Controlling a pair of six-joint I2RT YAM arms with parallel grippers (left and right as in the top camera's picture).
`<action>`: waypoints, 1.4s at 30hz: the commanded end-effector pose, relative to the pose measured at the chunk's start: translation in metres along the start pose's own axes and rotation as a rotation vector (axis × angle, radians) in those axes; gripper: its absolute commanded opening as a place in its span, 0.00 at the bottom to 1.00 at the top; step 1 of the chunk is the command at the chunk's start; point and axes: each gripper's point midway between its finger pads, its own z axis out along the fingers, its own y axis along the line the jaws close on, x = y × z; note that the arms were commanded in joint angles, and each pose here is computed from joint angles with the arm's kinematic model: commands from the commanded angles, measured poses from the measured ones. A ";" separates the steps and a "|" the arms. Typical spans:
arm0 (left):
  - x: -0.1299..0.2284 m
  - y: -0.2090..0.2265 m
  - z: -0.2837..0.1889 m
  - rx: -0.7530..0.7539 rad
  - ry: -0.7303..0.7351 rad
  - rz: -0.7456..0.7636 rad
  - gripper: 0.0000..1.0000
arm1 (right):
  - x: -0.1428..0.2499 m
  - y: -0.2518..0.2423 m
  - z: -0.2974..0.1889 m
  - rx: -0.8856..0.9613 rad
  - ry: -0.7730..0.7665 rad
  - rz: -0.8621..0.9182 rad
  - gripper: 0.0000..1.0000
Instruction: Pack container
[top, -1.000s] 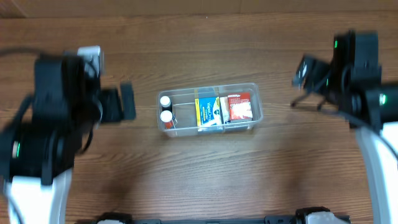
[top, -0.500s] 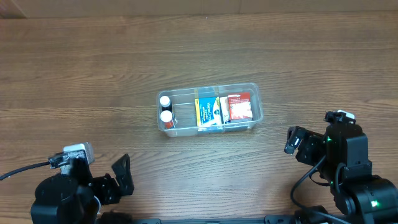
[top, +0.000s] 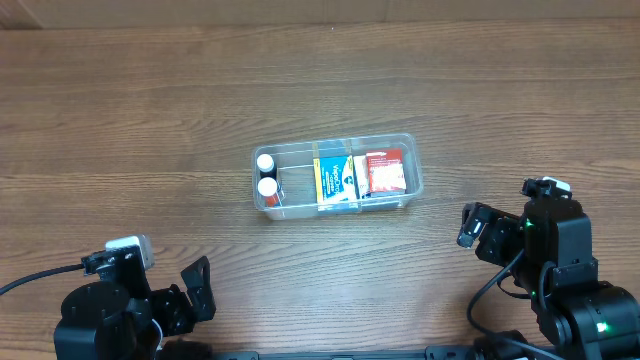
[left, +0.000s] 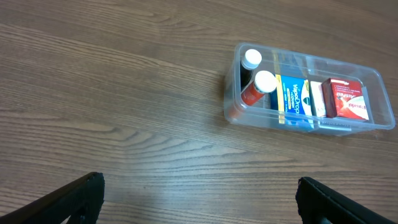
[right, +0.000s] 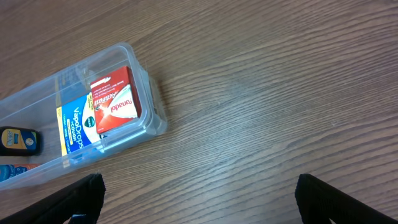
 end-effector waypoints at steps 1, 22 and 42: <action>0.000 0.002 0.000 -0.010 -0.005 -0.022 1.00 | -0.003 0.002 -0.003 -0.014 -0.030 -0.003 1.00; 0.000 0.002 0.000 -0.010 -0.005 -0.022 1.00 | -0.018 0.028 0.014 -0.375 -0.950 -0.295 1.00; 0.000 0.002 0.000 -0.010 -0.005 -0.022 1.00 | 0.012 0.023 0.056 -0.313 -0.805 -0.423 1.00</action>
